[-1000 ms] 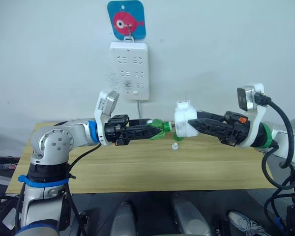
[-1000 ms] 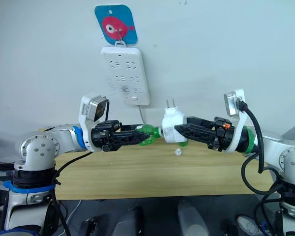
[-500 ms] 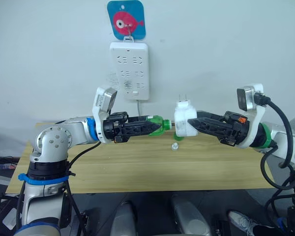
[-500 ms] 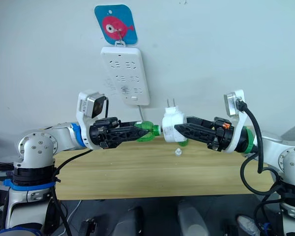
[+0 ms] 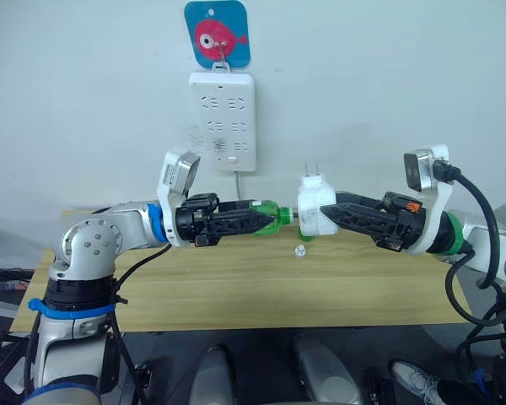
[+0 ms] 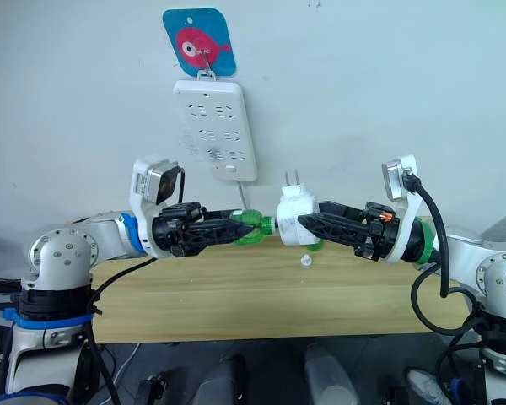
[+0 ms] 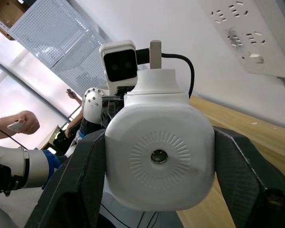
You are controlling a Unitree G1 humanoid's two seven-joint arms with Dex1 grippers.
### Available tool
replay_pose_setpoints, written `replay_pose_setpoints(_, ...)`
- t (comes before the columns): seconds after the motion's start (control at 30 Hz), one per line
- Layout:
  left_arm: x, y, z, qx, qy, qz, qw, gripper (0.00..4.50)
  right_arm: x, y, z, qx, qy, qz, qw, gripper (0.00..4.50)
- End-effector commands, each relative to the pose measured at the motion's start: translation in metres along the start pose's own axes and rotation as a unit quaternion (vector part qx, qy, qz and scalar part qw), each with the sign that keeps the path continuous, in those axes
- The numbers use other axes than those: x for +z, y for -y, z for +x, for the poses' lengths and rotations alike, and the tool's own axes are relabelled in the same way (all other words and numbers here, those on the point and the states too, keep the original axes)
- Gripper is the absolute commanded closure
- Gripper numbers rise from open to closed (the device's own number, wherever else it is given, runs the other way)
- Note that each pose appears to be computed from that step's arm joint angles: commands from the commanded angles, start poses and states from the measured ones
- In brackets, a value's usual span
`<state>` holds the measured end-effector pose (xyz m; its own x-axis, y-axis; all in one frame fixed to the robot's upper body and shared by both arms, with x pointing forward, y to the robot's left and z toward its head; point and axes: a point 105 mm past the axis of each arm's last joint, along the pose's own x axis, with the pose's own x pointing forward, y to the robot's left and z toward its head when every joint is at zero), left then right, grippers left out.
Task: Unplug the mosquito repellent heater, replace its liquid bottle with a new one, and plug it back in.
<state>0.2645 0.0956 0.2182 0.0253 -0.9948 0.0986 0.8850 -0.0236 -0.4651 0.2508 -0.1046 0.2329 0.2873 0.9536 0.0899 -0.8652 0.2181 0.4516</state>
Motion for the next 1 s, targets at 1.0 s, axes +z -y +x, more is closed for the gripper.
replay_pose_setpoints(1.0,0.011,0.017,0.002,-0.039,0.016,0.017,0.999,2.18,0.009,-0.011,-0.002,0.026,0.008,0.014,1.0,1.62)
